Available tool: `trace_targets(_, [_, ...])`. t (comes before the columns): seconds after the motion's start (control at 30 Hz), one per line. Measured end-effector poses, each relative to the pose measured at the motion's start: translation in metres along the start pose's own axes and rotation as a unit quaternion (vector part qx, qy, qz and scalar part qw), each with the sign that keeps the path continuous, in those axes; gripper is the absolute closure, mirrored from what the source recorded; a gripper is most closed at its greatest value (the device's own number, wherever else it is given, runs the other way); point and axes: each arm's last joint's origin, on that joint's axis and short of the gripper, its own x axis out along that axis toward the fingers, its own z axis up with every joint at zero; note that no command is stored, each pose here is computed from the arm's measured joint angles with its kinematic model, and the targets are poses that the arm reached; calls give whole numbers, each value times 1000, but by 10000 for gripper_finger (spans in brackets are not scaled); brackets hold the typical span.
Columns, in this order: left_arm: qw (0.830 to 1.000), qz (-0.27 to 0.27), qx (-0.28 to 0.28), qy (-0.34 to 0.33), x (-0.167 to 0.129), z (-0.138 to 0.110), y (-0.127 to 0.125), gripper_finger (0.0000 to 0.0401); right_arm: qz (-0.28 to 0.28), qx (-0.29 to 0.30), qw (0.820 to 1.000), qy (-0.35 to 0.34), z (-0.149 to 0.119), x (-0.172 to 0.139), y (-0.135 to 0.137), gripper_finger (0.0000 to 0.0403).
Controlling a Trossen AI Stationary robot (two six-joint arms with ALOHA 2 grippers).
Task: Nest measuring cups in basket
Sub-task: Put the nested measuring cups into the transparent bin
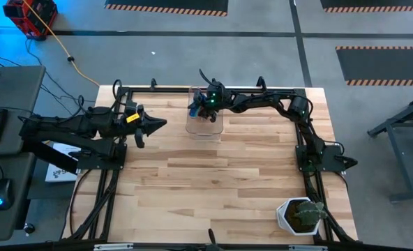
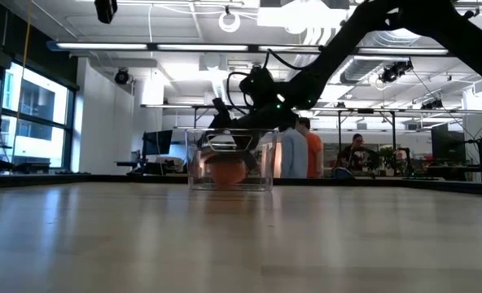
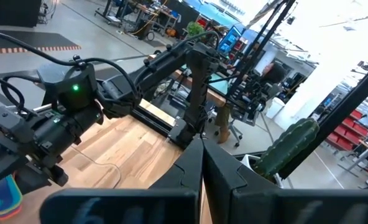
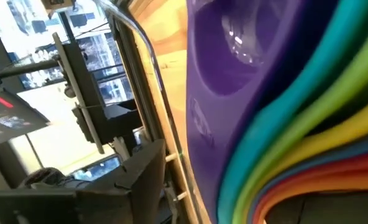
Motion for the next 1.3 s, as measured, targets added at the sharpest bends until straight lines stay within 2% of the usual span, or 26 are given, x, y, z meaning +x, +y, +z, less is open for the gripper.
trace_targets(0.17, [1000,0,0,0,0,0,0,401,-8,25,1000,3,-1,1,3,185])
trace_targets(0.27, [1000,0,0,0,0,0,0,401,-38,30,999,-2,-3,1,7,185])
trace_targets(0.7, [1000,2,9,3,0,-1,0,401,-177,-22,983,-34,-5,-11,40,185])
trace_targets(1.03, [1000,1,13,4,0,-1,0,401,-179,-43,983,-28,-6,-14,49,185])
trace_targets(1.3, [1000,-2,14,5,0,-1,0,401,-224,-33,974,-21,-8,-17,41,185])
